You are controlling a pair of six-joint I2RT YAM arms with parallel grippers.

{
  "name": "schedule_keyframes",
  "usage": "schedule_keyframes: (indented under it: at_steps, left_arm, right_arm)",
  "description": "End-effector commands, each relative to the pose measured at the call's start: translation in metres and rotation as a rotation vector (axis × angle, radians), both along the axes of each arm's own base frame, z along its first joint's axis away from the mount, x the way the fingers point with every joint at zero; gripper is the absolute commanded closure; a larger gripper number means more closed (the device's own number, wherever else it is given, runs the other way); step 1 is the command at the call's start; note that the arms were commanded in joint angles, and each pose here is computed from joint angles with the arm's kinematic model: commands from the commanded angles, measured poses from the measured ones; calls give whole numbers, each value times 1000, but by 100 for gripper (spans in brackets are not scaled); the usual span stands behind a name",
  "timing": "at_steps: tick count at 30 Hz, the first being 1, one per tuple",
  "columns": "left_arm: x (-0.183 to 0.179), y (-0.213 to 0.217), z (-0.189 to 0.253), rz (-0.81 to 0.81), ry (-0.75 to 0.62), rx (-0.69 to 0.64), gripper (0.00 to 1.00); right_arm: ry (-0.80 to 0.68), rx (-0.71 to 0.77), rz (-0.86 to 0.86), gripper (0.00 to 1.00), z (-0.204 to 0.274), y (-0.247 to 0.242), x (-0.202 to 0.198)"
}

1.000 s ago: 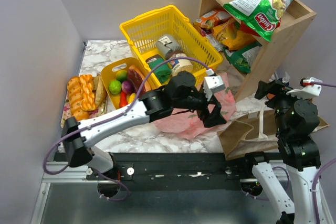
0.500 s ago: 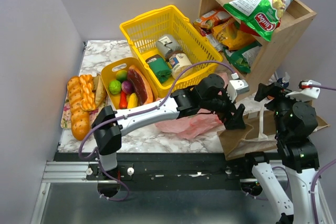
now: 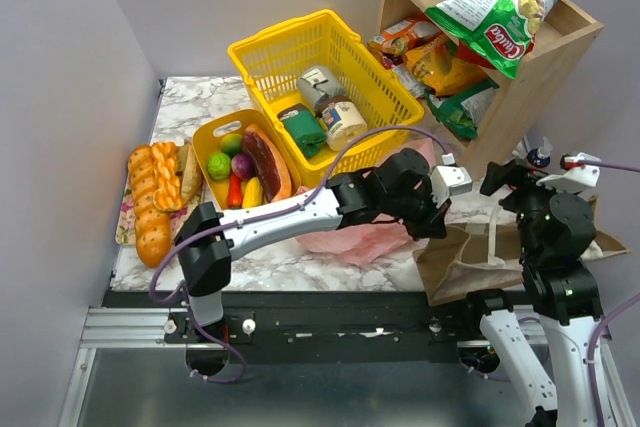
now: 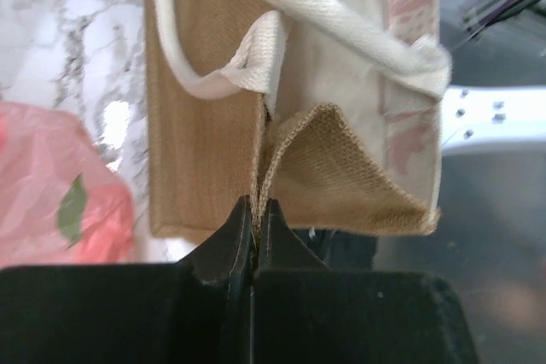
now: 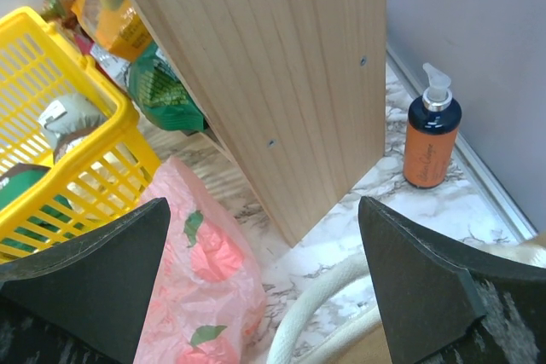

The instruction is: Place the mixed food into the grocery bags and tie them

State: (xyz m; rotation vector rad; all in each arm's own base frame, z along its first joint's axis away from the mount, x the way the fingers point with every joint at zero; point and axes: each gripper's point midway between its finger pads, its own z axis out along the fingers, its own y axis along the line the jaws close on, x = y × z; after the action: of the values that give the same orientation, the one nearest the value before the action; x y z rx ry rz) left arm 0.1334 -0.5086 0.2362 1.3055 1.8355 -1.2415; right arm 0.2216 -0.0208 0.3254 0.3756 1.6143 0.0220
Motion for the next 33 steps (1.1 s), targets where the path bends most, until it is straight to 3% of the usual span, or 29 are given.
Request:
schedule_keyframes:
  at_steps: [1,6,13,21,29,33]
  left_arm:
    - [5,54,-3,-14,-159,166,100]
    - [23,107,-19,22,-242,311,100]
    - [81,194,-13,272,-287,350,100]
    - [131,275,-1,542,-427,390,100]
    - [107,254,2,402,-384,240,100]
    - [104,251,-3,386,-361,239,100]
  right_arm:
    - [68,-6,50,0,-23,10,15]
    - [75,40,119,0,-31,26,27]
    - [103,93,269,3,-39,57,44]
    - [118,128,644,6,-36,122,54]
    - [60,109,781,7,-16,140,40]
    - [61,93,868,8,-15,151,30]
